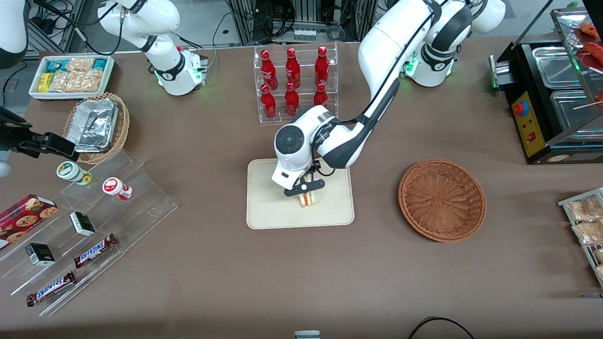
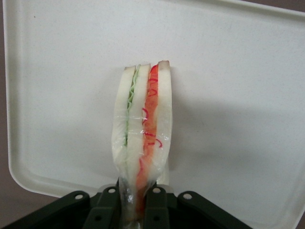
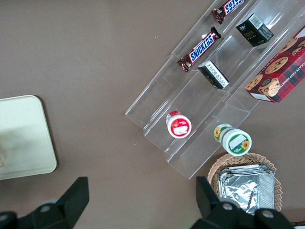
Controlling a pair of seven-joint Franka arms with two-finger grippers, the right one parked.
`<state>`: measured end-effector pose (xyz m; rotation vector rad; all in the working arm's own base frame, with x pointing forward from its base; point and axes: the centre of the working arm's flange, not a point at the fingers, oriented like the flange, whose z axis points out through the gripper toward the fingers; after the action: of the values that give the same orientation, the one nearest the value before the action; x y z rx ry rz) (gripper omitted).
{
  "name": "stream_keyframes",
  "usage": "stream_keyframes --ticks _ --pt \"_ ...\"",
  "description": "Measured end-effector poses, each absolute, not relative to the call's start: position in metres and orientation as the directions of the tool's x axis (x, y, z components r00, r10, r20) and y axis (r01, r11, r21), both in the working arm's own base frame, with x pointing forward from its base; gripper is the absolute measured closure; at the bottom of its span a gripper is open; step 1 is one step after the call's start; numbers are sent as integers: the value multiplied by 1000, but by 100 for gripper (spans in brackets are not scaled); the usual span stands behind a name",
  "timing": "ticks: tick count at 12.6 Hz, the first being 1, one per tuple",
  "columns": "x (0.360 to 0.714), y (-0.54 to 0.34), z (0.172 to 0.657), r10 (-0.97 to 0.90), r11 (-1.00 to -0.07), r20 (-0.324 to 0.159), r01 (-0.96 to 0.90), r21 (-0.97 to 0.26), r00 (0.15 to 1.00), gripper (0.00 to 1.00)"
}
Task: Place sandwich from basket to tray
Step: 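Lower the sandwich onto the tray and open the left gripper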
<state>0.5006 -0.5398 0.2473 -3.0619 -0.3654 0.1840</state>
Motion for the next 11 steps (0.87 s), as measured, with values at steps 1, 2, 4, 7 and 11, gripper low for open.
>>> stream_keyframes --ticks 1,2,4,7,11 --pt "501 -540 244 240 -970 -112 233 -68 964 65" --pt "501 -540 242 241 -970 -113 234 -70 964 56" --pt "502 -540 239 243 -969 -113 236 -72 963 35" --pt "506 -542 251 244 -969 -102 240 -55 964 4" --pt "510 -543 311 238 -971 -80 236 -33 968 0"
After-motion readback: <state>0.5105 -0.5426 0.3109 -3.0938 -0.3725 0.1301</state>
